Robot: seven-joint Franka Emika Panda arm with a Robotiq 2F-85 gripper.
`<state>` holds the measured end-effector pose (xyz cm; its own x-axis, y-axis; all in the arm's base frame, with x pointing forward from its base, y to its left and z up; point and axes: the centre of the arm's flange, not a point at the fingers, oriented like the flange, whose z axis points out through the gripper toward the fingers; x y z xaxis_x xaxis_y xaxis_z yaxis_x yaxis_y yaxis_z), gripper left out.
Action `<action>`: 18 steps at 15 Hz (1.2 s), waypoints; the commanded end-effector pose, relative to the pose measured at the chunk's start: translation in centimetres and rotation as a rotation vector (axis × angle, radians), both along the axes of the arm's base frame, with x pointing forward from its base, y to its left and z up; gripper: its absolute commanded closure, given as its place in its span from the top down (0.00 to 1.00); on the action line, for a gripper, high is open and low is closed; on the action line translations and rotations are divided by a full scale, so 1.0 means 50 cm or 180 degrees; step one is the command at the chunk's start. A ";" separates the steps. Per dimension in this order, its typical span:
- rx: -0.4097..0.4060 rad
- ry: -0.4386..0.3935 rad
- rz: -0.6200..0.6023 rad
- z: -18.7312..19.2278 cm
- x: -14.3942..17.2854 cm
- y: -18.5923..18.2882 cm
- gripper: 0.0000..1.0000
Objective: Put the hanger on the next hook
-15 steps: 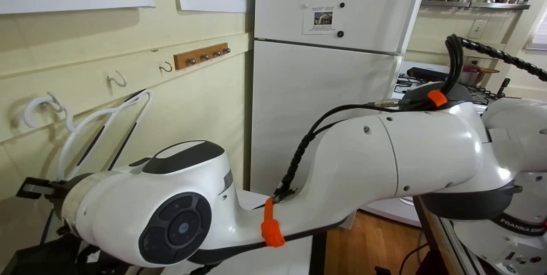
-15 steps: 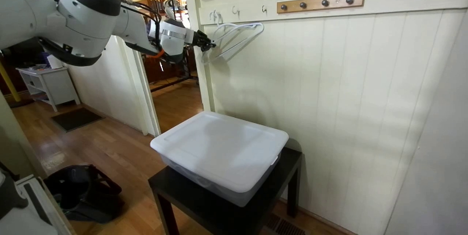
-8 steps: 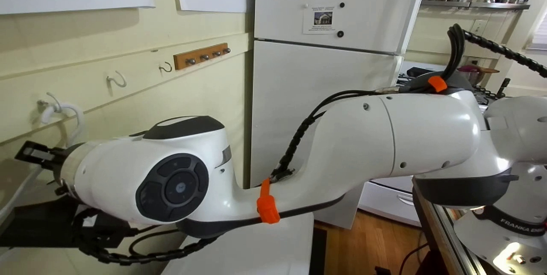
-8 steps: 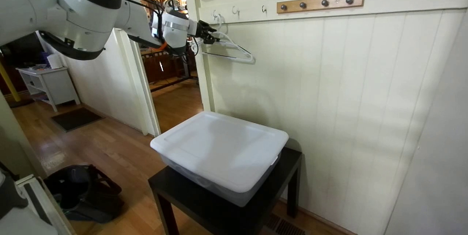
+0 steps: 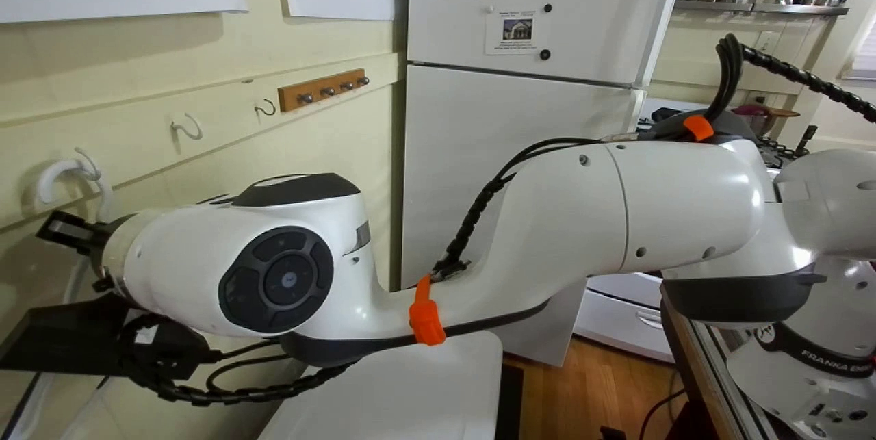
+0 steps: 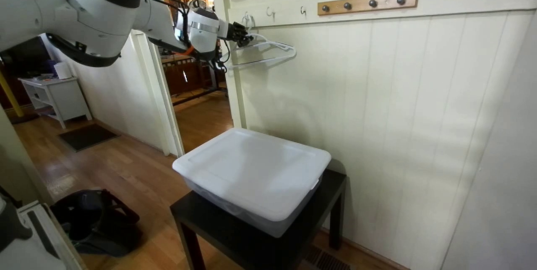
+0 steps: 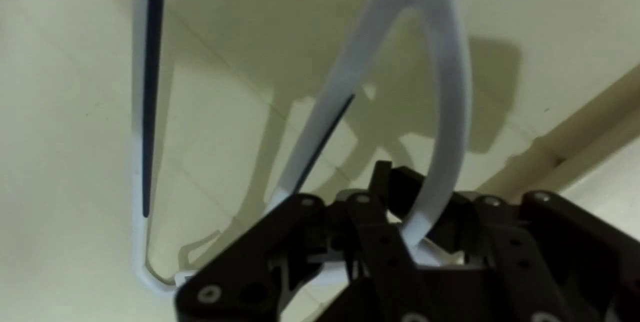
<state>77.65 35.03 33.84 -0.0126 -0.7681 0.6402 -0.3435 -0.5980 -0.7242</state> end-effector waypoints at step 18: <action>0.0355 -0.0105 -0.0460 0.060 -0.018 -0.030 0.02</action>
<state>78.12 33.68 36.63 -0.0953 -0.8038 0.5872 -0.3588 -0.5225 -0.7735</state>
